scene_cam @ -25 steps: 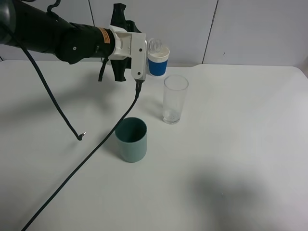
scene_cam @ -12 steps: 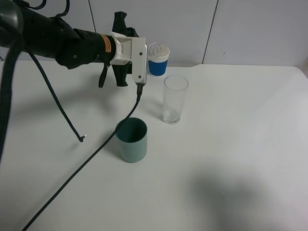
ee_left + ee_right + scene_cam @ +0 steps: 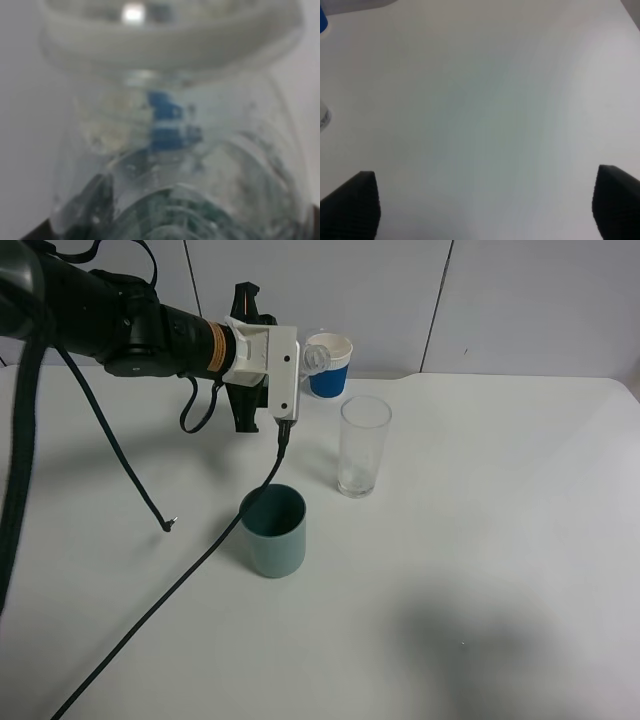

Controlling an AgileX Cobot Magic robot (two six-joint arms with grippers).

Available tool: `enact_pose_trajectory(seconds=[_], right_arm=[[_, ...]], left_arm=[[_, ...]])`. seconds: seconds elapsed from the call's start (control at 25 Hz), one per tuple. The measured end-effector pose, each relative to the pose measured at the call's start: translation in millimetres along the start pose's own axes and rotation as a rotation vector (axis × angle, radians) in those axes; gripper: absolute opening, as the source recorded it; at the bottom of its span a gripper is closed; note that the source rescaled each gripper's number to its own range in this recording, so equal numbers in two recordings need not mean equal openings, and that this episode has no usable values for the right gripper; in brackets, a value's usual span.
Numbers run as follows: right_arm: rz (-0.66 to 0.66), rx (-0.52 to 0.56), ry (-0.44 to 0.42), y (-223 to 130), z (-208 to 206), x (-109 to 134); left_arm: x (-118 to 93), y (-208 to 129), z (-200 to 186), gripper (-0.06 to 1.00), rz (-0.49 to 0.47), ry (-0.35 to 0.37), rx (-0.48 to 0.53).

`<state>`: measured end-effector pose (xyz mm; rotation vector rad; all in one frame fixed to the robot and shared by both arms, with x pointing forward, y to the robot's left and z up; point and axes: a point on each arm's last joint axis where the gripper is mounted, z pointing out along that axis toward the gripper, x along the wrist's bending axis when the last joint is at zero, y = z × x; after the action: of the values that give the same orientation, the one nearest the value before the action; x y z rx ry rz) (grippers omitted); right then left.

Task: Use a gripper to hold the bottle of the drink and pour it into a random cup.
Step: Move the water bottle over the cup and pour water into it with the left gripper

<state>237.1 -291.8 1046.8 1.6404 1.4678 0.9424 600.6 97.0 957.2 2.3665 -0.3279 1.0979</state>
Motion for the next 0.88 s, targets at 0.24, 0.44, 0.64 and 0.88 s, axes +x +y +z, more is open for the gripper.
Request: enact_pose_trajectory(seconds=[0.24,0.44,0.64,0.88], right_arm=[[0.0,0.0,0.0,0.0,0.0,0.0],[0.0,0.0,0.0,0.0,0.0,0.0],[0.0,0.0,0.0,0.0,0.0,0.0],[0.0,0.0,0.0,0.0,0.0,0.0]], left_arm=[[-2.1,-0.9,0.0,0.03,-0.036,-0.023,0.012],[3.5,-1.4,-0.1,0.03,-0.118,0.04,0.011],[14.3,-3.3,-1.2,0.03,-0.076,0.176,0.049],[17.9,1.3,-1.7,0.03,-0.025,0.269,0.136]])
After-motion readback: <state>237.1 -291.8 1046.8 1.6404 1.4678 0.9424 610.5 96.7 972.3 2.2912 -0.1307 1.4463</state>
